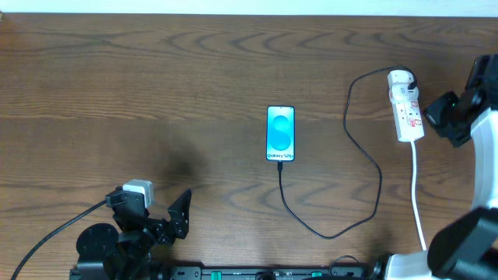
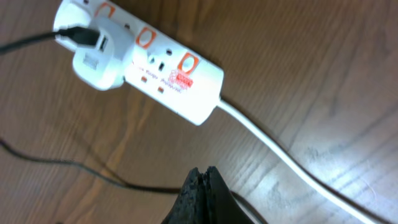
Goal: Plug charger to phone and switch on socket
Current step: 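Move the right gripper over the power strip's orange switch, then press the orange switch down with the right gripper tip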
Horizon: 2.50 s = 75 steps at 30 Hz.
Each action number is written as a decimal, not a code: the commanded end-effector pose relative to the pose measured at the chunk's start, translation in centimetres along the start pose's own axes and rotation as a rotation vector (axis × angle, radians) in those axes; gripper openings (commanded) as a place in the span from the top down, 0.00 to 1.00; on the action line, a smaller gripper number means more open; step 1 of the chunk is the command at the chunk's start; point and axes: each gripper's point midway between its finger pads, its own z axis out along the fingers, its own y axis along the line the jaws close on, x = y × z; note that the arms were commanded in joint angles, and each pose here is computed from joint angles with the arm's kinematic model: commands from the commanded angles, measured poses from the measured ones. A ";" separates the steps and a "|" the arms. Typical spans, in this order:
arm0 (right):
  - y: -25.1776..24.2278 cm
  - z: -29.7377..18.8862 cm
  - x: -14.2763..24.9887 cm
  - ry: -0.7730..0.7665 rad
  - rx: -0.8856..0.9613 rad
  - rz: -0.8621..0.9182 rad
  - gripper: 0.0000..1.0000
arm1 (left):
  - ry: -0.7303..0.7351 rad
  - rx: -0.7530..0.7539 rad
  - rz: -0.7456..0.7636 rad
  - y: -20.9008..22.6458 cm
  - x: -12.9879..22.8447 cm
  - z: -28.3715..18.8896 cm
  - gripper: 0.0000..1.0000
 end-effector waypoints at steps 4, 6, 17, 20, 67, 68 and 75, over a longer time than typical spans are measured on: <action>1.5 2.7 -3.0 0.022 0.022 0.031 0.99 | -0.012 0.017 0.020 -0.4 -0.3 -0.3 0.10; 1.8 4.0 -3.6 0.034 0.028 0.040 0.99 | -0.012 0.017 0.020 -0.4 -0.3 -0.3 0.09; 3.9 9.8 -3.7 0.112 -0.034 0.062 0.99 | -0.012 0.017 0.020 -0.4 -0.3 -0.3 0.09; 4.4 10.1 -4.4 0.084 -0.055 0.060 0.99 | -0.012 0.017 0.020 -0.4 -0.3 -0.3 0.09; 7.3 6.7 -5.9 -0.072 -0.096 -0.062 0.99 | -0.012 0.017 0.020 -0.4 -0.3 -0.3 0.09; 7.1 4.9 -6.6 -0.113 -0.098 -0.056 0.99 | -0.012 0.017 0.020 -0.4 -0.3 -0.3 0.10; 4.5 0.3 -8.8 -0.237 -0.046 -0.012 0.99 | -0.012 0.017 0.020 -0.4 -0.3 -0.3 0.09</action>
